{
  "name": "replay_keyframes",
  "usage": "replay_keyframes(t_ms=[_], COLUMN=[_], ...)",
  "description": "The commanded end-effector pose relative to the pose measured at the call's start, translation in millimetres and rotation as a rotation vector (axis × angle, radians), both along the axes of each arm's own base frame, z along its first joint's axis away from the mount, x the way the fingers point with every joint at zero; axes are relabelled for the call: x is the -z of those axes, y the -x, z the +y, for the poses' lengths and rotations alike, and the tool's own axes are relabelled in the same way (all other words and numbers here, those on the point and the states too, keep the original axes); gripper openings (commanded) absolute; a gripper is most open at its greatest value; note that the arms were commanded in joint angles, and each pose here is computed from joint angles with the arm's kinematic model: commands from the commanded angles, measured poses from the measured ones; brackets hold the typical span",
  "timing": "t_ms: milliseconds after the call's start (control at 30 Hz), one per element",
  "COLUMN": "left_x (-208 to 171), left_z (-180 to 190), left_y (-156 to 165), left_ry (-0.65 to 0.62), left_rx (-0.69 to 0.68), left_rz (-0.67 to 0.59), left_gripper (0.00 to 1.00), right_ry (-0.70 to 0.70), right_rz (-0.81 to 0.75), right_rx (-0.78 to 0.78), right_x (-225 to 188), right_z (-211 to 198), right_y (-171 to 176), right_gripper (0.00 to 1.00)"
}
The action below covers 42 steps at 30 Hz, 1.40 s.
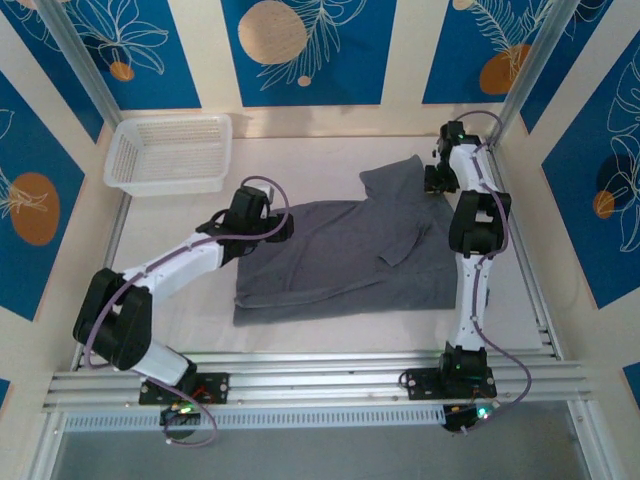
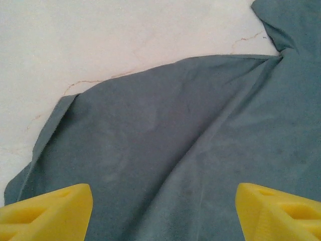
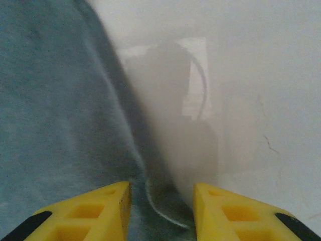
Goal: Fold the inside-out t-shirt
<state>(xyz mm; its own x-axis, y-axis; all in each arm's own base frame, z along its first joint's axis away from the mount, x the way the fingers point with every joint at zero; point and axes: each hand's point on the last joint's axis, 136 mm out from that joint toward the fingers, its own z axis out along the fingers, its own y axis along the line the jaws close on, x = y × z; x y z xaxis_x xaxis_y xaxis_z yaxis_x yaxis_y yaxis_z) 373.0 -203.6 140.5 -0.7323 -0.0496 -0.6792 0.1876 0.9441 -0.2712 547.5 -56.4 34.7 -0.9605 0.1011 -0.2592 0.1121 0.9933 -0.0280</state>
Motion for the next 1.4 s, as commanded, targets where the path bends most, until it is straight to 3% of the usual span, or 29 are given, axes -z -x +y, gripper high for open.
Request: replay_keyframes(t_ms=[0,133,367,500,600,700,733,933,1033,1167,1367], left_x=[-3,-1,4,2,7,18,20,35,45,67,90], left_z=[-6,-6,0,8,14,25,27,39,40,47,52], left_y=[-7,-10,-18,-28,-38,-51,-56,-86,-99,-106,-101], left_ry=[0.016,0.014,-0.022,-0.055,-0.089,-0.135,-0.148,-0.230,-0.288,-0.383,-0.399], left_rx=[0.028,0.020,-0.010,-0.050,-0.083,-0.137,-0.150,-0.216,-0.212,-0.224,-0.228], left_rz=[-0.007,-0.004,0.026,0.039,0.083,0.170,0.190,0.276,0.290,0.344,0.405], left_gripper=[0.75,0.75,0.75,0.73,0.72,0.68,0.67,0.62,0.60,0.55,0.54], right_ry=[-0.052,-0.089,-0.077,-0.074,-0.079,-0.073,-0.073,-0.091,-0.120,-0.169,-0.184], right_rz=[-0.022,-0.023,0.001,-0.003,-0.017,-0.038,-0.054,-0.253,-0.327,-0.323,-0.277], right_rx=[-0.046,-0.050,-0.034,-0.028,-0.025,-0.012,-0.002,0.087,0.149,0.174,0.160], right_x=[-11,-7,6,8,3,-10,-20,-106,-127,-126,-110], right_z=[12,16,9,7,9,6,6,8,6,8,14], right_y=[-5,-7,-6,-11,-14,-17,-18,-16,-3,12,18], right_gripper=[0.38,0.45,0.44,0.36,0.23,0.02,0.00,0.00,0.00,0.00,0.00])
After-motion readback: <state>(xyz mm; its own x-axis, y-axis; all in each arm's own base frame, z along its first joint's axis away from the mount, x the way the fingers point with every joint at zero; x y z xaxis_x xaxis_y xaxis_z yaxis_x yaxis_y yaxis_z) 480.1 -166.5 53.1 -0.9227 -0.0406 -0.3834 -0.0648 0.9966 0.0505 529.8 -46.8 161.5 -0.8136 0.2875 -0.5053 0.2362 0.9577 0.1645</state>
